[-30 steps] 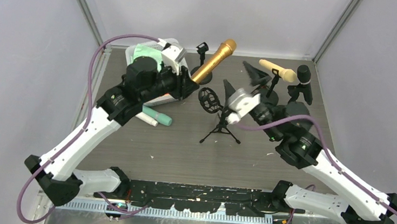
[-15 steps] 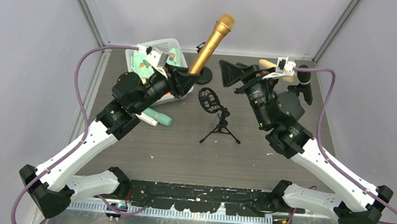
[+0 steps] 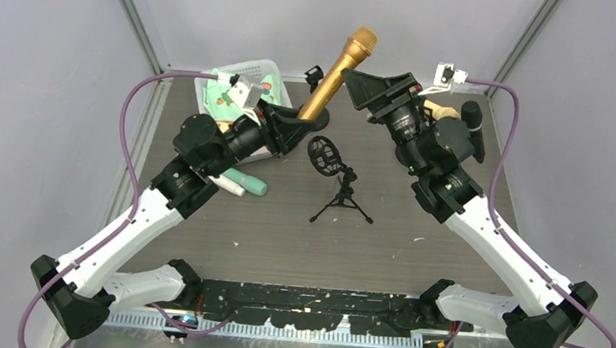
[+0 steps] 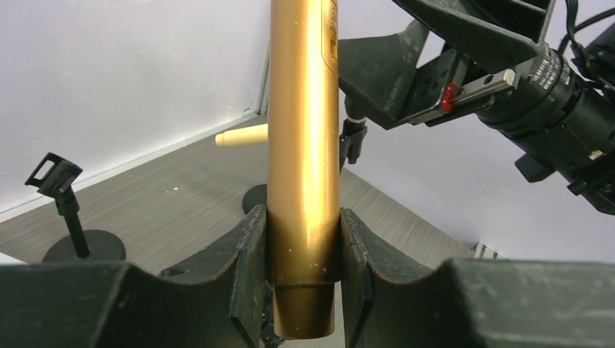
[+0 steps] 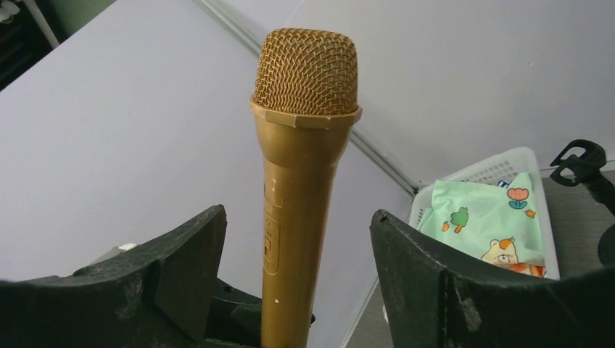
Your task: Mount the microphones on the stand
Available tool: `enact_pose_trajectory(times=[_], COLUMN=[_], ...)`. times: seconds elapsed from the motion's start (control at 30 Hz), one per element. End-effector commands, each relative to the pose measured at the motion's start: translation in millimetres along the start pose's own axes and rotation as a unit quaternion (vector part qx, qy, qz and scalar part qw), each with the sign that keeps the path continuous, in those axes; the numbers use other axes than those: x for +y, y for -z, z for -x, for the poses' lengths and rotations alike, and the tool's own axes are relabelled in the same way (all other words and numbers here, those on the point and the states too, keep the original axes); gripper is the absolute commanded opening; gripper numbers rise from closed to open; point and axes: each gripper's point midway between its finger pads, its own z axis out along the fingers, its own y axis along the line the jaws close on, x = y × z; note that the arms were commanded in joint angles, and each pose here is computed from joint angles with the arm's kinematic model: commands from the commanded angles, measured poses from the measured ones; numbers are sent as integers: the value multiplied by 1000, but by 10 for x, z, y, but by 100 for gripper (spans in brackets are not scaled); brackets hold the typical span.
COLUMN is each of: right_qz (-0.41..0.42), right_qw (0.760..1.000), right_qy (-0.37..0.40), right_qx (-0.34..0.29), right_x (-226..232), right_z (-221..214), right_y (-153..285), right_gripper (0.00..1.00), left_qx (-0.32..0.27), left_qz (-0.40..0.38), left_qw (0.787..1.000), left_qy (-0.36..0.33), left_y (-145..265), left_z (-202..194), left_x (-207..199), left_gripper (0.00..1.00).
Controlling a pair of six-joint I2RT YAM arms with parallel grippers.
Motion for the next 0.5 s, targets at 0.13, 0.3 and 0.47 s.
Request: enact_pose_trajectory(times=[0.13,0.3,0.47], right_qz=[57,61,61], right_qw=[998,998,998], right_qy=[-19,-24,-20], right_qx=[12,11,3], right_x=[311,311,272], right_z=[98,107,131], right_y=[-91,-109,-90], right_gripper=[75,65,48], left_qx=[-26,-14,-5], left_qz=[-49,-67,-68], left_qw=[998,998,998], left_qy=[-7,-7,-6], left_y=[-7,-12,-12], left_z=[176,125,71], left_x=[-191,-244,-240], left_gripper=[0,0,0])
